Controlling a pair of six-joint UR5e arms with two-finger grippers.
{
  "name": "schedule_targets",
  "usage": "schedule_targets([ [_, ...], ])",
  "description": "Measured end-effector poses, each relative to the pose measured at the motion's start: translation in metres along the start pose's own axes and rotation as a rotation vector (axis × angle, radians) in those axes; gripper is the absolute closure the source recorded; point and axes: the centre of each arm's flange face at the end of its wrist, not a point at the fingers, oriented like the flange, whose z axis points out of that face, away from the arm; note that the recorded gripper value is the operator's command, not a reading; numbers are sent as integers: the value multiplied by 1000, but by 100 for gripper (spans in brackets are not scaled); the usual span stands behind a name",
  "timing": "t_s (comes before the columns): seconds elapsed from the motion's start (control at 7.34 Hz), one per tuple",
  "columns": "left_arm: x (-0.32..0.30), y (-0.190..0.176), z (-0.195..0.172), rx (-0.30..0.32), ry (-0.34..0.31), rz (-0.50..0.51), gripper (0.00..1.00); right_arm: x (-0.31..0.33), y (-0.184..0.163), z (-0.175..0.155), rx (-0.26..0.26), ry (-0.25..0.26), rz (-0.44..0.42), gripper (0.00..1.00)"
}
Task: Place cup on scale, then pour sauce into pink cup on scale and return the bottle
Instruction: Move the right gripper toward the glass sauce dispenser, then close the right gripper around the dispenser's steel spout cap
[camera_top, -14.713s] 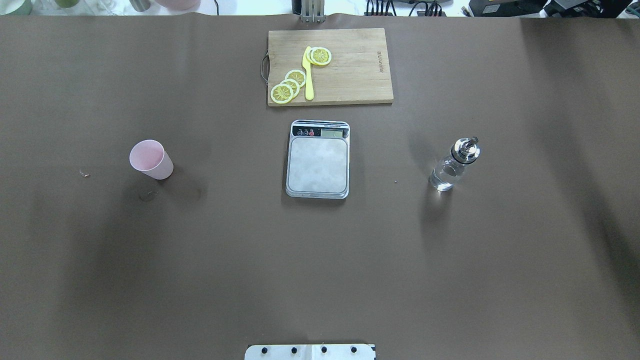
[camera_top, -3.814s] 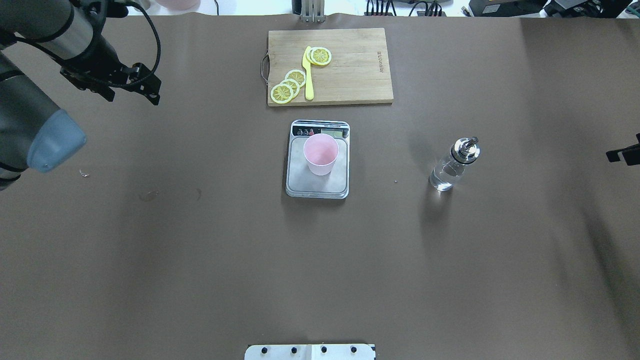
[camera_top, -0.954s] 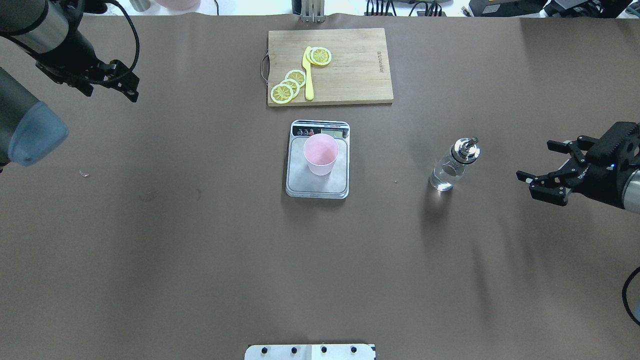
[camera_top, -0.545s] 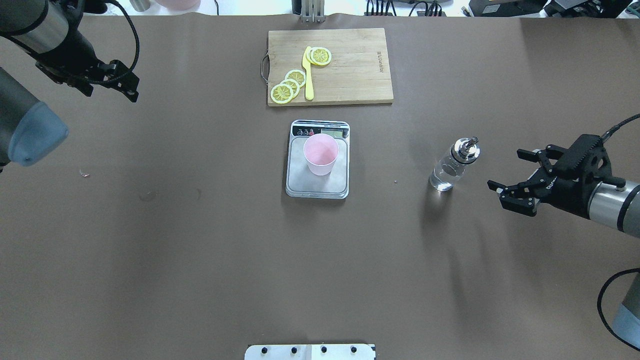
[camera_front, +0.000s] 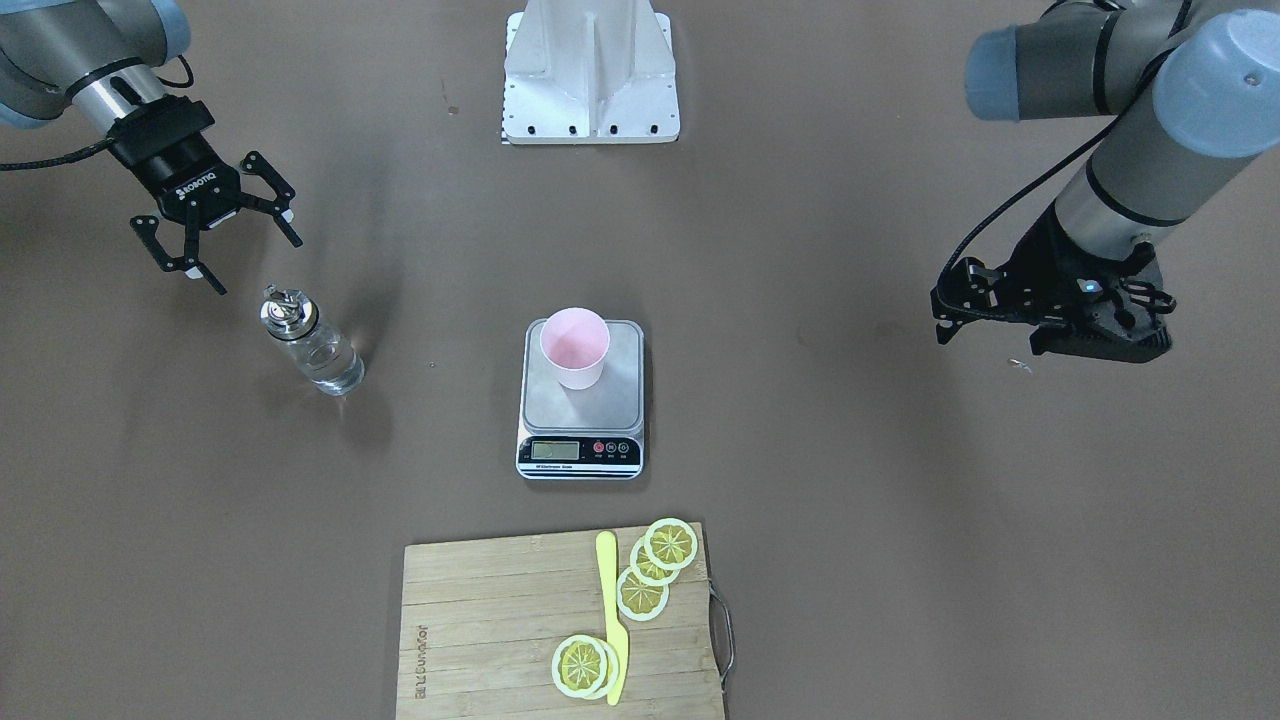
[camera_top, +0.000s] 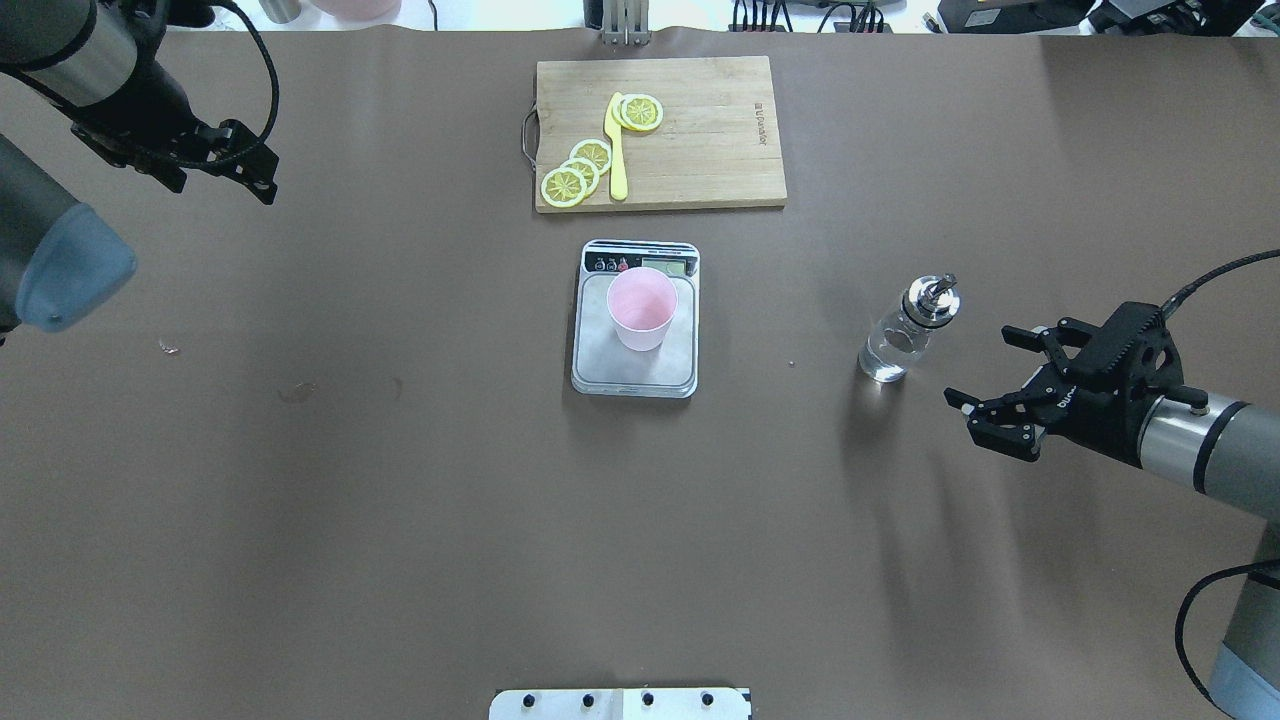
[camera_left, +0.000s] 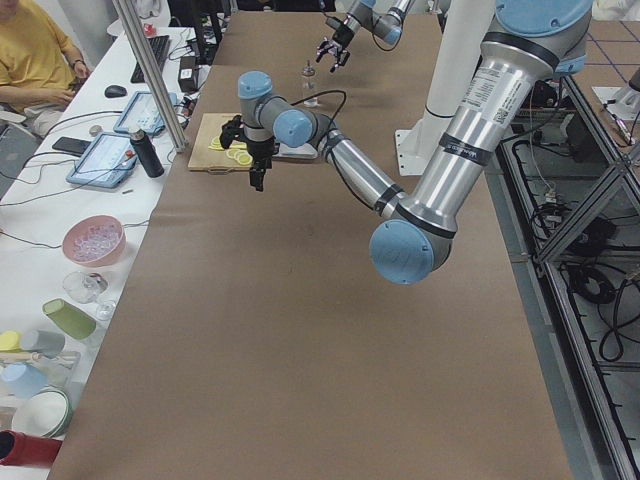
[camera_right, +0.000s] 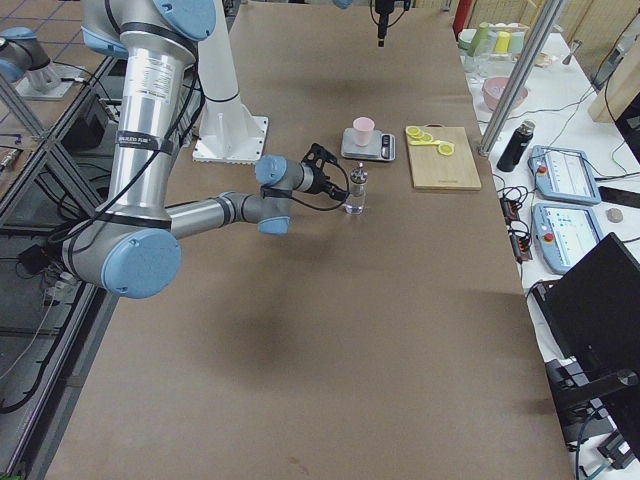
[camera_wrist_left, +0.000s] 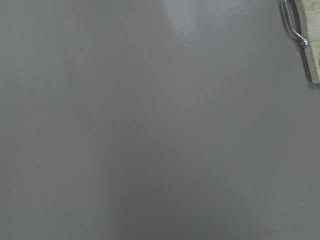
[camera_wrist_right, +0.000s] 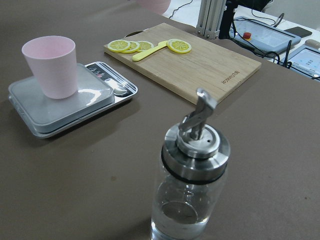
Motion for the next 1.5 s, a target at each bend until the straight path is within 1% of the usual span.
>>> schedule_targets([
  [0.27,0,0,0,0,0,0,2,-12,4,6,18,25,-18,0],
  [0.41,0,0,0,0,0,0,2,-13,8,9,25,25,-31,0],
  [0.68,0,0,0,0,0,0,2,-9,27,28,87,-5,-38,0],
  [0.82,0,0,0,0,0,0,2,-7,33,35,107,-14,-36,0],
  [1.23,0,0,0,-1,0,-1,2,-6,36,40,123,-19,-34,0],
  [1.5,0,0,0,-1,0,-1,2,-3,29,44,138,-7,-30,0],
])
